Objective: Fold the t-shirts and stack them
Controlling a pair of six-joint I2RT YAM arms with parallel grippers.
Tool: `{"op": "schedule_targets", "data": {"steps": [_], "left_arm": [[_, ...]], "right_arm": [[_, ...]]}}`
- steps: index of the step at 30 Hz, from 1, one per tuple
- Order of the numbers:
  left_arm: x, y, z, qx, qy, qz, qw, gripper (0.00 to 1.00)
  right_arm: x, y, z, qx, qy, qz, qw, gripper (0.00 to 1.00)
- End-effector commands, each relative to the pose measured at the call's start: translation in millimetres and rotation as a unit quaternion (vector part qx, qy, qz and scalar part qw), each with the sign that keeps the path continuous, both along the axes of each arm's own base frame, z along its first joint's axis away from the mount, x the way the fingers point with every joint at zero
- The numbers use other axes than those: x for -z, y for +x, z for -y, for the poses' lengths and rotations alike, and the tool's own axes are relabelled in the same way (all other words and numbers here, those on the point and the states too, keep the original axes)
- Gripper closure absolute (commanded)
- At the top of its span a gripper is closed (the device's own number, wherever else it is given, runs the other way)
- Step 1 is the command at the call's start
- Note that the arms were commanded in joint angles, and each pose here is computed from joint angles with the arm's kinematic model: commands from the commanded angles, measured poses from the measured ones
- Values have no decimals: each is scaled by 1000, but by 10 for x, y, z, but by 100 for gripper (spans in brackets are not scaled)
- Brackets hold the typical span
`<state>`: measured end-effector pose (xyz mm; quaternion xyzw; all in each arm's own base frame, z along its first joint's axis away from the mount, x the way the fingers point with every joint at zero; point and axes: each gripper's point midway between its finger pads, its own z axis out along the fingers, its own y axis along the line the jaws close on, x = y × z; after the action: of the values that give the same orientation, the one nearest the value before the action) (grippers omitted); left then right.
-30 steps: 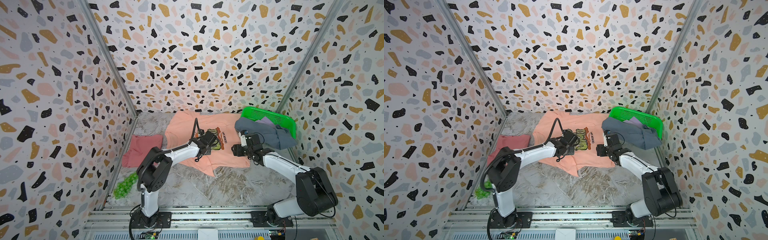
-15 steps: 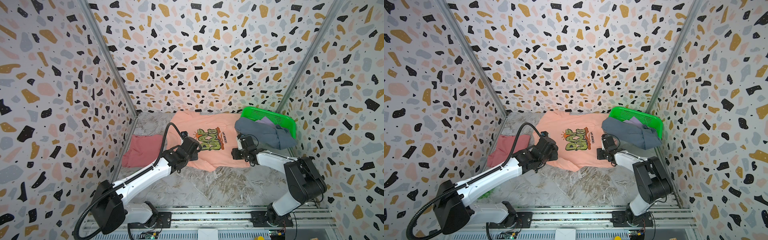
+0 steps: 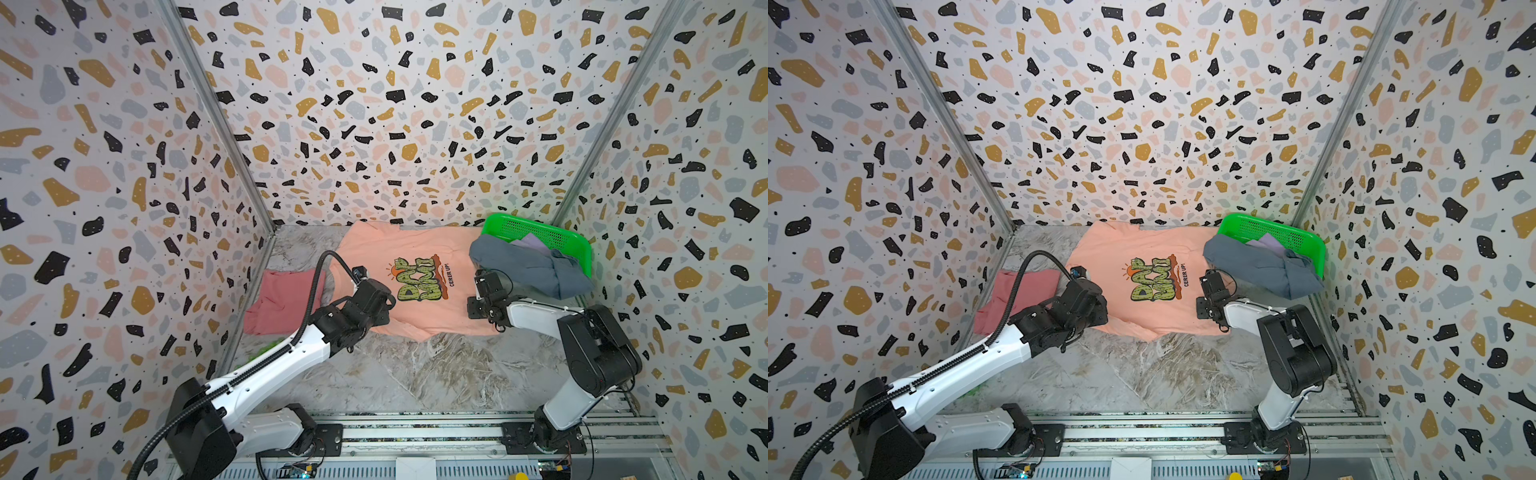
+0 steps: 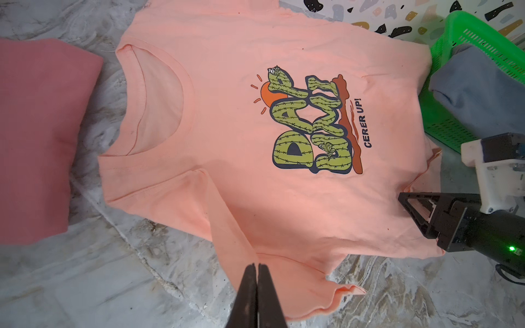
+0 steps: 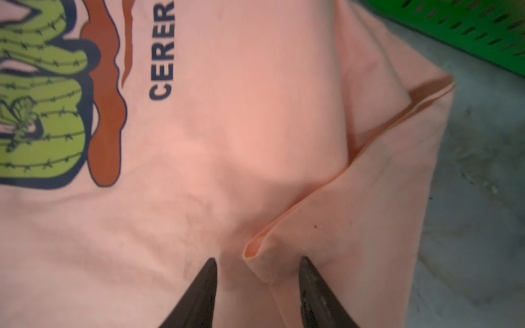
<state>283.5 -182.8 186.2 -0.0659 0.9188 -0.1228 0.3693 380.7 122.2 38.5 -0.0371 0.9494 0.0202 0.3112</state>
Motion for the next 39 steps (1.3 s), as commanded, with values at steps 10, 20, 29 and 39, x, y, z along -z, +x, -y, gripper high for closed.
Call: {"op": "schedule_targets", "data": {"steps": [10,20,29,39], "left_arm": [[-114,-17,-181,-27,21,17,999,100],[-180,-42,-287,-41,22,33,998,100],[-270,10,-289,-36,35,46,998,100],[-376,35,-359,-56,32,64,996,100]], "right_arm": [[-154,161,123,22,17,20,999,80],[-1436,481,288,-71,-38,175,981,40],[-1148,739,481,-164,-164,100,968,21],[-894,1327,748,-136,-167,98,972,18]]}}
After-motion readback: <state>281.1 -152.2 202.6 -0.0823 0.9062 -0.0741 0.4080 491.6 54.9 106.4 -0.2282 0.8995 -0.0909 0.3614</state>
